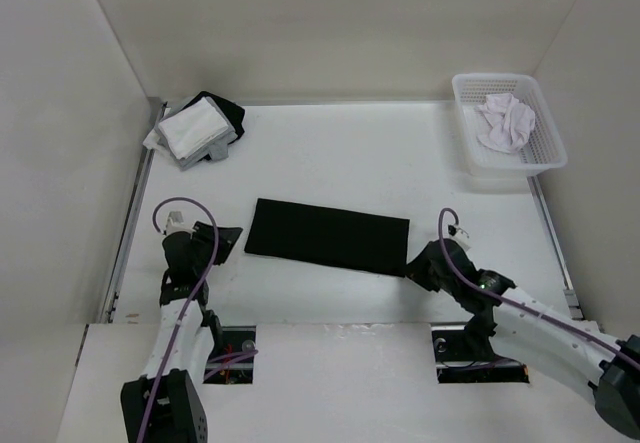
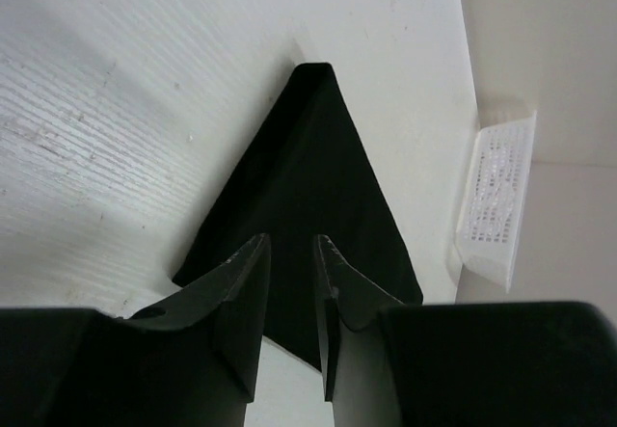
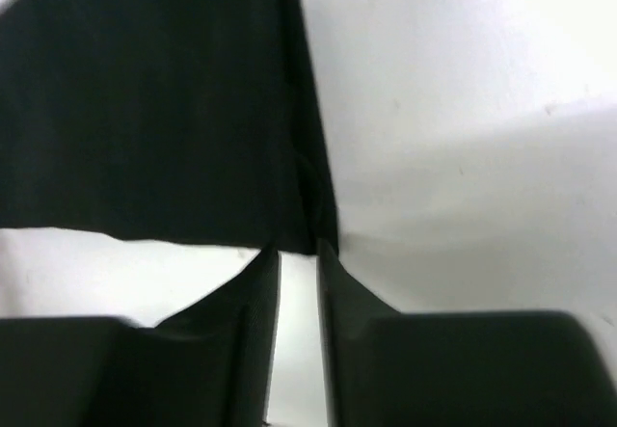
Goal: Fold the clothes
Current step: Fold the tank top
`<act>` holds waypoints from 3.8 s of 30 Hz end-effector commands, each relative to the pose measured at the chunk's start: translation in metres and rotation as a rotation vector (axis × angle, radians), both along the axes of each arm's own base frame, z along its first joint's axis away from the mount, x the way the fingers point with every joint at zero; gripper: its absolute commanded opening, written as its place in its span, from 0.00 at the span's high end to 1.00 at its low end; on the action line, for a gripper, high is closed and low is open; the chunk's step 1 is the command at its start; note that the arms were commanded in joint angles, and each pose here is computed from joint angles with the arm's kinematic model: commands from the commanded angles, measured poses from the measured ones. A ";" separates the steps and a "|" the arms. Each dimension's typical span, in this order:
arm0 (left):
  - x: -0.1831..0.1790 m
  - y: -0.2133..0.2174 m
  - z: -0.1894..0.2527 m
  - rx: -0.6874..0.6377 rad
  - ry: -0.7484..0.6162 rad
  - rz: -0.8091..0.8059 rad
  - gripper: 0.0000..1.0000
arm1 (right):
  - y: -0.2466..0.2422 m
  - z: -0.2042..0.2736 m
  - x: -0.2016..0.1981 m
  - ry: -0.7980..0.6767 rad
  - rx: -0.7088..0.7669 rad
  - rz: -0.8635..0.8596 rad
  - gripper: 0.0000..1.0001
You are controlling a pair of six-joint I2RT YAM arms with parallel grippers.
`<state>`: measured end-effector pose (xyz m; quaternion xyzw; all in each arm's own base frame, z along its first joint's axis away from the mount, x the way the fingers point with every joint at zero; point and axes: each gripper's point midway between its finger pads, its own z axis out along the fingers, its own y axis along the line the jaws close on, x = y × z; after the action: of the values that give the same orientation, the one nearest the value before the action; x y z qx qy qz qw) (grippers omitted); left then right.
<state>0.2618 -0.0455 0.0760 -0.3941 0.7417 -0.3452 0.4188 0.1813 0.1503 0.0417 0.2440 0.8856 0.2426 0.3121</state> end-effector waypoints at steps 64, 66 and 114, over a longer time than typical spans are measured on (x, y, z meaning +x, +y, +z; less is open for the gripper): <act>0.011 -0.167 0.031 0.075 -0.147 -0.460 0.83 | -0.005 -0.002 0.047 -0.026 0.038 -0.236 0.50; 0.010 -0.169 0.030 0.069 -0.146 -0.473 0.83 | -0.007 -0.007 0.049 -0.018 0.048 -0.256 0.53; 0.016 -0.078 0.086 0.091 -0.241 -0.259 0.81 | 0.187 0.127 0.100 -0.254 -0.331 0.291 1.00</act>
<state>0.2854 -0.1232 0.1678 -0.2427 0.7397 -0.4017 0.4822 0.2794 0.3117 0.1523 0.0481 0.8969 0.1536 0.4119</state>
